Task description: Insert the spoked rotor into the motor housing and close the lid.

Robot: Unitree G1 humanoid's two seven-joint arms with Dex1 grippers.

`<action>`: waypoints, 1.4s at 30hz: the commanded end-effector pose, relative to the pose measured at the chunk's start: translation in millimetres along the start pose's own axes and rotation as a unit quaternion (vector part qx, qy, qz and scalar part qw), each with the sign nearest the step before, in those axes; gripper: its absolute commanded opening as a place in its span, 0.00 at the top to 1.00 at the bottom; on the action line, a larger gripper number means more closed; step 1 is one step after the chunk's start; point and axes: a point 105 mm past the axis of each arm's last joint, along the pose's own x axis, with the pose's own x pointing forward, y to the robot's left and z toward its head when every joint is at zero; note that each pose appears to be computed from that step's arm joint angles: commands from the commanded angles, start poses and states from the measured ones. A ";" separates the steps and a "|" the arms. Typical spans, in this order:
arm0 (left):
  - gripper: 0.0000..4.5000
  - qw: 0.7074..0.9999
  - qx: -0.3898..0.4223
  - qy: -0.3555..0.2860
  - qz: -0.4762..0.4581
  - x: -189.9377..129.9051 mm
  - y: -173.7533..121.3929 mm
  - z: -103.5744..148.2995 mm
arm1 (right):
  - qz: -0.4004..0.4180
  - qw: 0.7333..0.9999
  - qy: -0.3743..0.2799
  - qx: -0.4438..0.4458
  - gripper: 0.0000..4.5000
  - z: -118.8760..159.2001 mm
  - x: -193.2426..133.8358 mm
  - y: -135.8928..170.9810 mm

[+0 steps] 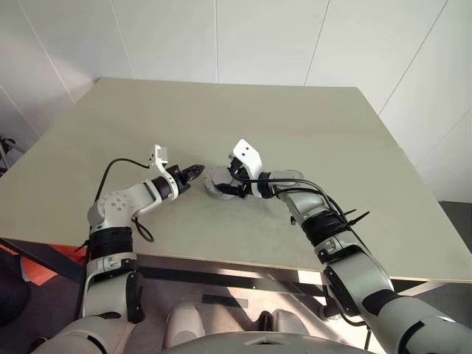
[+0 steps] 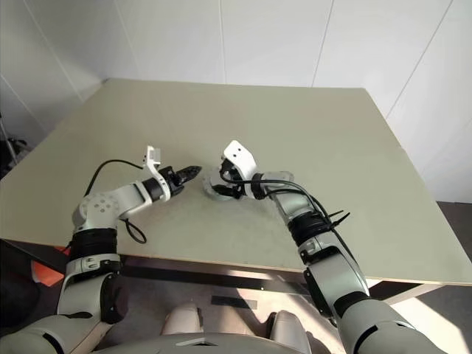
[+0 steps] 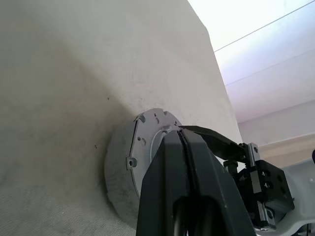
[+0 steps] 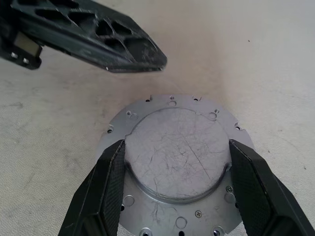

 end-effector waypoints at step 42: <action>1.00 0.997 -0.004 0.036 0.064 6.0 25.4 -7.8 | -0.089 0.857 0.005 0.507 0.01 -6.3 -69.1 -54.2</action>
